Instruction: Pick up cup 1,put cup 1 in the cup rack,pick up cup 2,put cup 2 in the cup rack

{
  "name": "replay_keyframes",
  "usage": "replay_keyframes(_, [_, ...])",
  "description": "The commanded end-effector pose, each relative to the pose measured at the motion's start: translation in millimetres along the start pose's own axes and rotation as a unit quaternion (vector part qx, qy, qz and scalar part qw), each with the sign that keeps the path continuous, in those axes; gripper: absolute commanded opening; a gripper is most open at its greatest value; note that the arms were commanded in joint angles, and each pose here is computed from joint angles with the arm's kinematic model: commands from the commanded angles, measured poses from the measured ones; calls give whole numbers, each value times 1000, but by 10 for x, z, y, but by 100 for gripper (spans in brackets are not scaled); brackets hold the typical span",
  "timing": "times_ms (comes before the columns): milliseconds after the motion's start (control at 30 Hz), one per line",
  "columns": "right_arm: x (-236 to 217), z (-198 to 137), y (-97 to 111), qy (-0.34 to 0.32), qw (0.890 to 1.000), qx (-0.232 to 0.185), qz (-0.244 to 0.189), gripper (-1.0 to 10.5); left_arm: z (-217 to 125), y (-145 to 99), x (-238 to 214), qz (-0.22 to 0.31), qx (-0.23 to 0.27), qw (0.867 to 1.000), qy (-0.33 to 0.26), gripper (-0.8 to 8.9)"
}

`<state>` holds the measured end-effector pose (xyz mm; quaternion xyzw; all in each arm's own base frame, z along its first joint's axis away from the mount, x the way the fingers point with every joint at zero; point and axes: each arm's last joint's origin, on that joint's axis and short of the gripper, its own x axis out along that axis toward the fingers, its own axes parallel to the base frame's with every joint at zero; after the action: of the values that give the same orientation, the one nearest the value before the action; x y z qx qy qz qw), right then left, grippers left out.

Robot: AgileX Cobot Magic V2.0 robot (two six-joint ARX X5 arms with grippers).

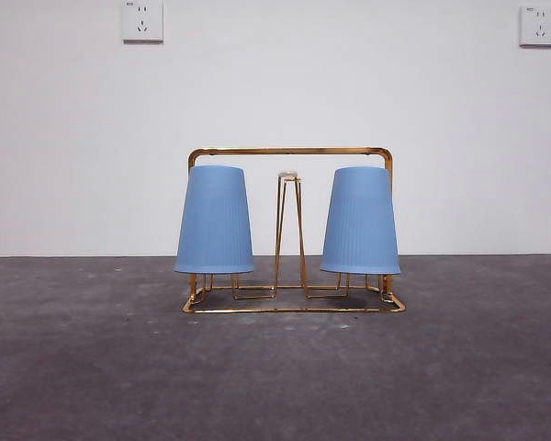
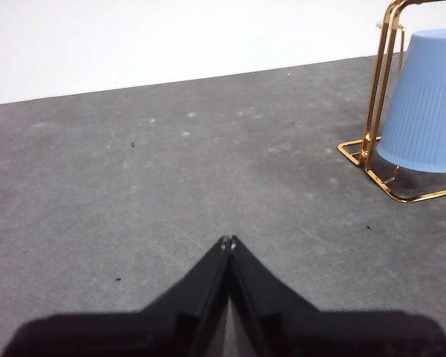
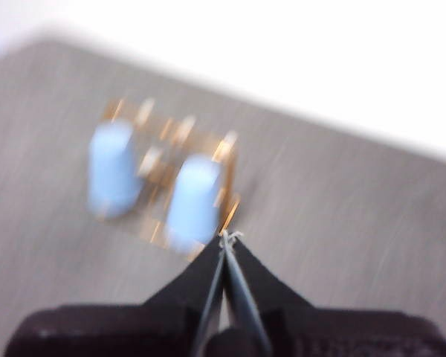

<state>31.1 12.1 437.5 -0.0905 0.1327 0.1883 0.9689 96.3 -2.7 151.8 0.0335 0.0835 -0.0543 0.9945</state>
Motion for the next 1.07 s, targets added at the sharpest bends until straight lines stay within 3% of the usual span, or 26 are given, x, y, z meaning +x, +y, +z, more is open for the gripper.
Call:
replay_keyframes(33, [141, -137, -28, -43, 997, 2, -56, 4, -27, 3, 10, 3, -4, 1000, 2, -3])
replay_keyframes(200, [504, -573, -57, -109, 990, -1, -94, 4, -27, 3, 10, 3, -4, 1000, 2, -3])
replay_keyframes(433, [961, -1394, -55, -127, 983, 5, -131, 4, -27, 3, 10, 3, -4, 1000, 2, -3])
replay_keyframes(667, [1204, -2071, -21, -120, 972, 72, -190, 4, -27, 3, 10, 3, -4, 1000, 2, -3])
replay_keyframes(1067, [1380, -2553, 28, -67, 975, 85, -193, 4, -28, 3, 11, 2, -5, 1000, 3, -3])
